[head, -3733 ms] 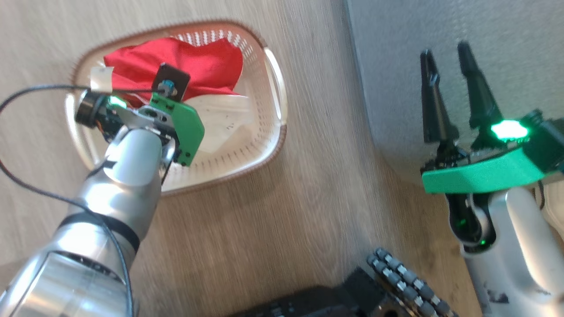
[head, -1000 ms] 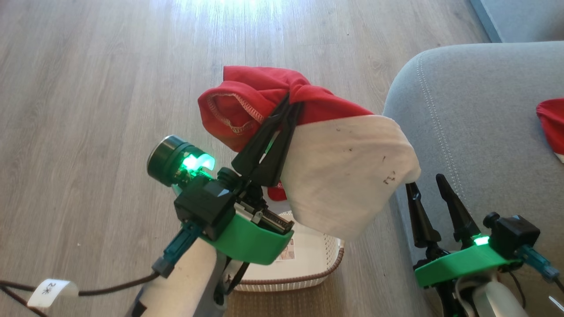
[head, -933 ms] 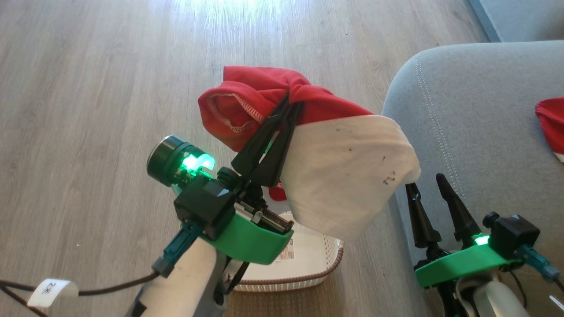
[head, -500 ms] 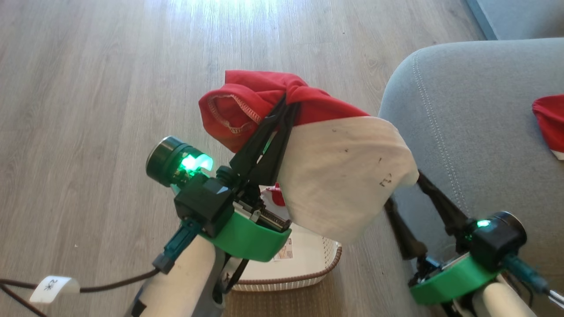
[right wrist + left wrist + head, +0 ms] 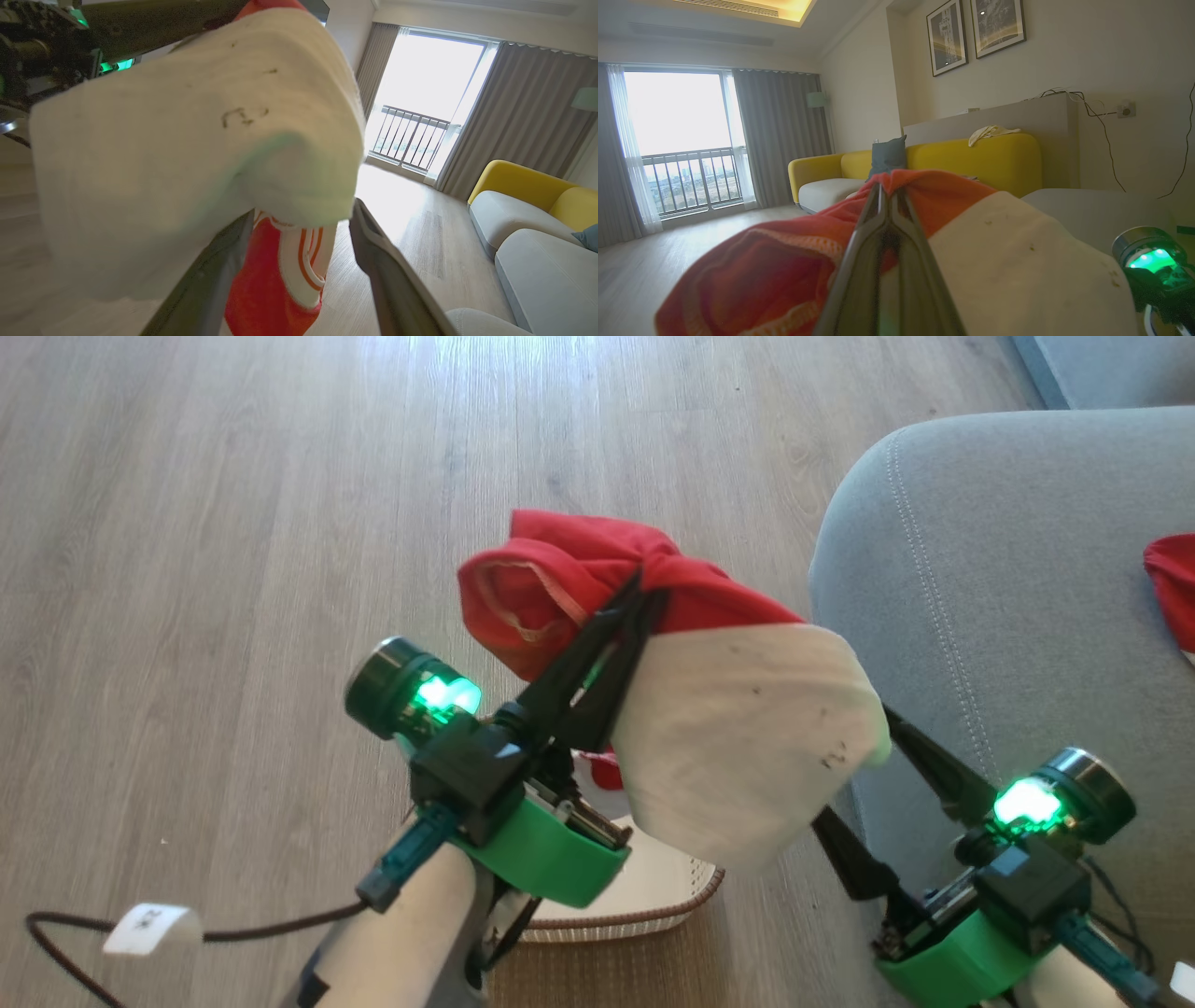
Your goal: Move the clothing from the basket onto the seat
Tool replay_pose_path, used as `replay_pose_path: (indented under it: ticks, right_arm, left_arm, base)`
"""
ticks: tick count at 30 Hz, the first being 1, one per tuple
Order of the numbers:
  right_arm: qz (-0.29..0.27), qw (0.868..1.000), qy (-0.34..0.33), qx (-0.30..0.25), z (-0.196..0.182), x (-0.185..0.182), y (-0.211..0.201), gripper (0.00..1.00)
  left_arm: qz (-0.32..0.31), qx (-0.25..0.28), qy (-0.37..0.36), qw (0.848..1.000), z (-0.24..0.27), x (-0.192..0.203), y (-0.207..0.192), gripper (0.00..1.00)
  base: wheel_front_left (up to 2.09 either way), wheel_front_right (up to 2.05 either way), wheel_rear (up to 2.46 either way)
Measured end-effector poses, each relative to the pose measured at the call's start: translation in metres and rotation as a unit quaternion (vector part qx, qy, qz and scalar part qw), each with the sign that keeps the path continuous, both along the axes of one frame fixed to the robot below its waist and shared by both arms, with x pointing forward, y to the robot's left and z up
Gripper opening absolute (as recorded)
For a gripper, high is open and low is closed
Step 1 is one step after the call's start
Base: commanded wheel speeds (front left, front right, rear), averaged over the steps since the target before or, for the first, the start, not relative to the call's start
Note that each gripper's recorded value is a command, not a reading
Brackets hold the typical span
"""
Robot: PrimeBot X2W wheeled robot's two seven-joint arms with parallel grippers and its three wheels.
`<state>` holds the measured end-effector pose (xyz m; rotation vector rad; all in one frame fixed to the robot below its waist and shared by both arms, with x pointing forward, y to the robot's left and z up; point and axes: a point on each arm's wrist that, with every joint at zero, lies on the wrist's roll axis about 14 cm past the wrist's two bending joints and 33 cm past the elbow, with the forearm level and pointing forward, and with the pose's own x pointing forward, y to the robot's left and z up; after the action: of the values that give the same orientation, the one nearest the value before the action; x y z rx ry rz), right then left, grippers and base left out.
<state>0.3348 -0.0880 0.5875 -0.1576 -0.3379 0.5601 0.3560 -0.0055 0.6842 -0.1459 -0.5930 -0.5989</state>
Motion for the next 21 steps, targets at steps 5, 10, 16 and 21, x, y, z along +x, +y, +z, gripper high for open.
replay_pose_path:
  ticks: [5,10,16,21]
  right_arm:
    - [-0.011,1.000,-0.014,-0.010,0.005,0.007,-0.005,1.00]
    - [0.001,0.999,-0.021,-0.038,0.001,0.009,0.004,1.00]
    - [0.023,0.998,-0.021,-0.053,-0.003,0.012,0.017,1.00]
    - [0.060,0.995,-0.015,-0.077,-0.014,0.009,0.037,1.00]
  left_arm:
    - [-0.039,0.018,0.004,0.999,-0.008,-0.009,-0.016,0.00]
    - [-0.063,0.028,0.006,0.998,-0.013,-0.015,-0.025,0.00]
    - [-0.086,0.036,0.005,0.996,-0.016,-0.023,-0.035,0.00]
    - [-0.109,0.048,0.005,0.993,-0.020,-0.033,-0.045,0.00]
  base:
    - [0.00,0.00,0.00]
    - [0.00,0.00,0.00]
    - [0.00,0.00,0.00]
    - [0.00,0.00,0.00]
